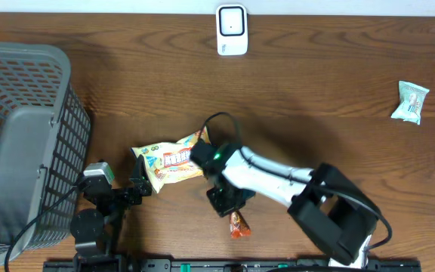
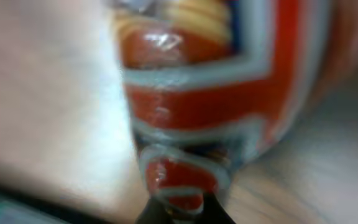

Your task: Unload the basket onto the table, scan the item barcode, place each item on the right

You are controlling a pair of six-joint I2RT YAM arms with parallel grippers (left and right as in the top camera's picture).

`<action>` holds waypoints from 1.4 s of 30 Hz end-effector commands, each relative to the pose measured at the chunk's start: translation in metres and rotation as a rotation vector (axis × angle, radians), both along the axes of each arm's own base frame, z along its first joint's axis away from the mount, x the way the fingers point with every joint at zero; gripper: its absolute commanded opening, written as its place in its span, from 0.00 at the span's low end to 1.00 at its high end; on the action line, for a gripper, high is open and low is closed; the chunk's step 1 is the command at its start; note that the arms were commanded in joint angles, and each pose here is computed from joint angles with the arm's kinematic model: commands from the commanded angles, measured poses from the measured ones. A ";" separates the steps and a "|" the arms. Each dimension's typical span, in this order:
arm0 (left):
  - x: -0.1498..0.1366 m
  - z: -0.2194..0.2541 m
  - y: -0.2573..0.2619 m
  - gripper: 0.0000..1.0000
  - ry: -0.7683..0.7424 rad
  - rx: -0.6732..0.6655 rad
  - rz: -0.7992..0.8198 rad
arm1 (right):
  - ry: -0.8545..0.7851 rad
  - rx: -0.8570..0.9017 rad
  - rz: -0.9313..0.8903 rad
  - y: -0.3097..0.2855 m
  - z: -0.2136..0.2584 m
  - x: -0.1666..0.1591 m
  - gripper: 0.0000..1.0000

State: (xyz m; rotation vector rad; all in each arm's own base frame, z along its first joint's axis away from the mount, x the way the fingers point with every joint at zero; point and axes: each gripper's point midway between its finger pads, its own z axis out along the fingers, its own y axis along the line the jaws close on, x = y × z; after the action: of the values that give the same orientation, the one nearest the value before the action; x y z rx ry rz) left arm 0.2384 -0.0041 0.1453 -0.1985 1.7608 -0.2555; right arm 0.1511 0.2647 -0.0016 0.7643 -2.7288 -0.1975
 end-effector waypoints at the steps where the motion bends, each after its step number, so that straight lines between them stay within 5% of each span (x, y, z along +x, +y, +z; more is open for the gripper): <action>1: 0.000 -0.013 -0.002 0.98 0.031 -0.013 -0.007 | 0.275 0.599 0.201 0.031 0.036 -0.009 0.01; 9: 0.000 -0.013 -0.002 0.98 0.031 -0.013 -0.007 | 0.199 0.979 0.136 0.014 0.073 0.044 0.01; 20: 0.000 -0.013 -0.002 0.98 0.031 -0.013 -0.007 | -0.073 1.513 0.410 0.033 0.130 0.042 0.01; 42: 0.000 -0.013 -0.002 0.98 0.031 -0.013 -0.007 | -0.192 1.663 0.470 0.043 0.147 0.047 0.01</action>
State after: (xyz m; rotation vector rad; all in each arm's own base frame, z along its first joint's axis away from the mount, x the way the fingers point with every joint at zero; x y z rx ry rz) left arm 0.2384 -0.0041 0.1453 -0.1985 1.7608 -0.2555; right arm 0.1964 0.3059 0.1393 1.7070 -1.8607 -2.3375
